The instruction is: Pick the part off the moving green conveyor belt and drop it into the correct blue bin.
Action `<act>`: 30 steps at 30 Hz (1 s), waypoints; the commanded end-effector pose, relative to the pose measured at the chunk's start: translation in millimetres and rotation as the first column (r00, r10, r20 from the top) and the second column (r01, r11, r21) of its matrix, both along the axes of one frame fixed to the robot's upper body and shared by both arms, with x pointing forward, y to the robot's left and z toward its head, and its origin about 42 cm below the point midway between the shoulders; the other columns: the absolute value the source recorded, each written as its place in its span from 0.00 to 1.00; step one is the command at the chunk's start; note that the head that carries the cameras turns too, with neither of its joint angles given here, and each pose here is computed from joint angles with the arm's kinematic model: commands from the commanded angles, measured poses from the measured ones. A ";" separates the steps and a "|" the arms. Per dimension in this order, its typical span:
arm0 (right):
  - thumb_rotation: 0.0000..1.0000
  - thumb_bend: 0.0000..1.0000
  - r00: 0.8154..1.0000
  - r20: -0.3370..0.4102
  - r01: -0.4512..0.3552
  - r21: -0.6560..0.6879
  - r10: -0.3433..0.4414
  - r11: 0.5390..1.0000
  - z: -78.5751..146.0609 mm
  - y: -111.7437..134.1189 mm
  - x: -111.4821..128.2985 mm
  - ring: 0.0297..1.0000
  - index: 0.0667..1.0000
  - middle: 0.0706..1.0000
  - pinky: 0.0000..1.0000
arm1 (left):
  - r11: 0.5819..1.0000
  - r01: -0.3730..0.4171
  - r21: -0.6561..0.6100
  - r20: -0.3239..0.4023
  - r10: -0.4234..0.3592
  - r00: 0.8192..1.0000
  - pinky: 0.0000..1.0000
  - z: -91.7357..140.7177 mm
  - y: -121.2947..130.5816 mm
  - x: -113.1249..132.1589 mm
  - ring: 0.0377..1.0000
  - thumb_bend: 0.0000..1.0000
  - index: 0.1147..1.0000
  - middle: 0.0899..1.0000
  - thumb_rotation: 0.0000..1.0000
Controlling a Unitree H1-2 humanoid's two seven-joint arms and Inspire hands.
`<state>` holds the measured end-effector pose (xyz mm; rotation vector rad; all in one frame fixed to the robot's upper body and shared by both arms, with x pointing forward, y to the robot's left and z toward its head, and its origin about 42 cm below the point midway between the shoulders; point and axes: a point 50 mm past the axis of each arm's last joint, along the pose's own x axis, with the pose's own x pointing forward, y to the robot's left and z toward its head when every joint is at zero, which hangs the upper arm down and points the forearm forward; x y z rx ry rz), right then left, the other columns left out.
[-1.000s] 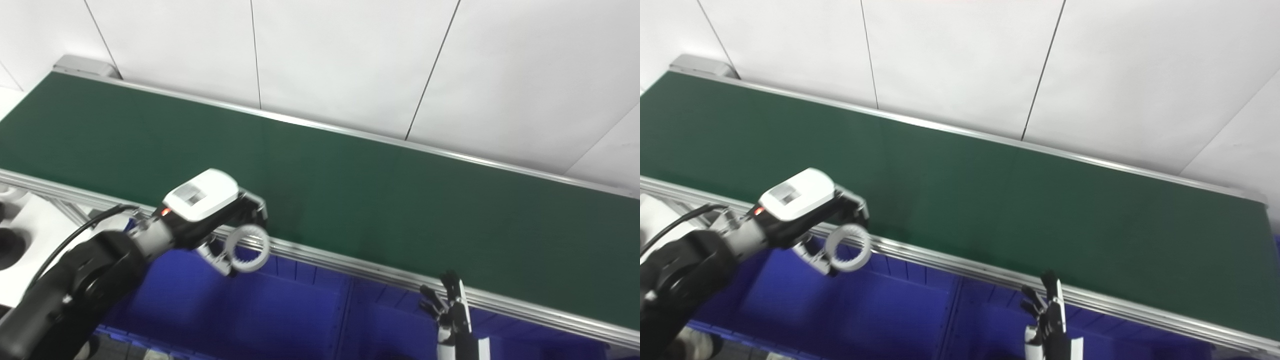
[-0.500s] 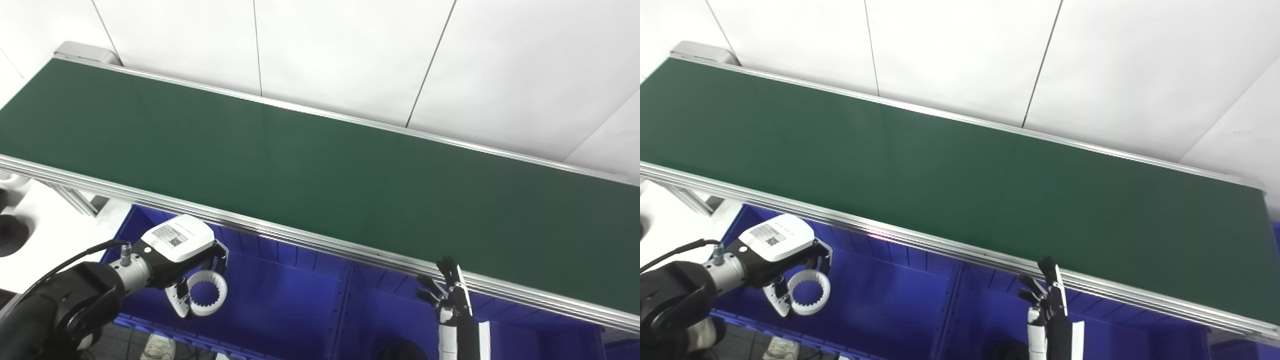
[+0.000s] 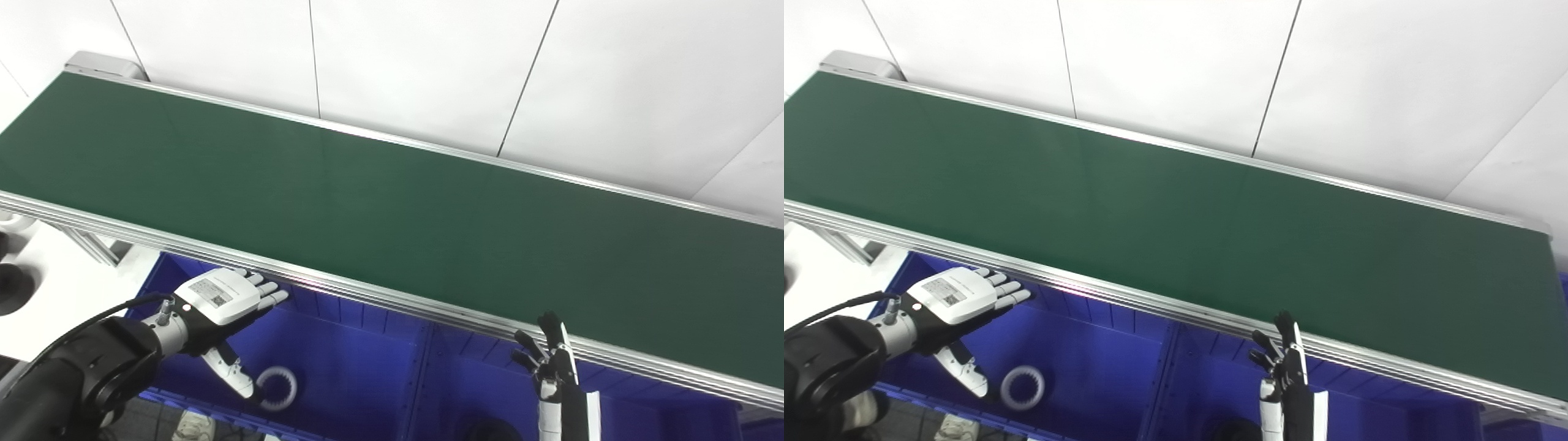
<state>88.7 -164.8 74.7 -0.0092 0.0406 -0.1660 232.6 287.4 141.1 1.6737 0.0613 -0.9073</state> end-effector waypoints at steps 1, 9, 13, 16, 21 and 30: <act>1.00 0.87 0.998 0.057 0.000 -0.002 0.000 1.000 9.2 2.8 0.4 0.82 0.95 0.94 0.76 | 0.993 -0.026 -0.113 0.068 0.034 0.997 0.97 20.0 1.6 0.2 0.98 0.81 1.00 1.00 0.77; 1.00 0.86 0.999 0.039 0.011 0.016 -0.011 1.000 7.4 12.2 2.7 0.83 0.95 0.94 0.76 | 0.405 -0.074 -0.911 0.064 0.316 0.947 0.59 43.5 -22.1 -41.7 0.69 0.68 0.75 0.73 0.46; 1.00 0.86 0.999 0.014 0.032 0.022 -0.032 0.999 4.0 26.2 7.9 0.83 0.93 0.94 0.76 | 0.068 -0.146 -0.987 -0.112 0.359 0.927 0.61 52.1 -47.4 -62.1 0.69 0.65 0.73 0.72 0.46; 1.00 0.85 0.999 0.005 0.038 0.021 -0.038 0.999 1.7 35.9 11.5 0.86 0.94 0.95 0.80 | -0.084 -0.212 -0.974 -0.227 0.305 0.925 0.66 50.9 -63.0 -65.3 0.70 0.63 0.76 0.73 0.51; 1.00 0.81 0.997 -0.010 0.073 -0.010 -0.073 0.997 -3.7 58.5 20.1 0.88 0.97 0.96 0.82 | -0.175 -0.405 -0.898 -0.438 0.252 0.863 0.68 25.7 -80.8 -46.4 0.74 0.61 0.83 0.81 0.55; 1.00 0.74 0.994 -0.011 0.110 0.020 -0.109 0.994 -6.7 86.5 34.6 0.90 1.00 0.99 0.87 | -0.129 -0.502 -0.855 -0.516 0.303 0.801 0.82 -18.5 -71.2 -29.3 0.88 0.57 0.97 0.94 0.52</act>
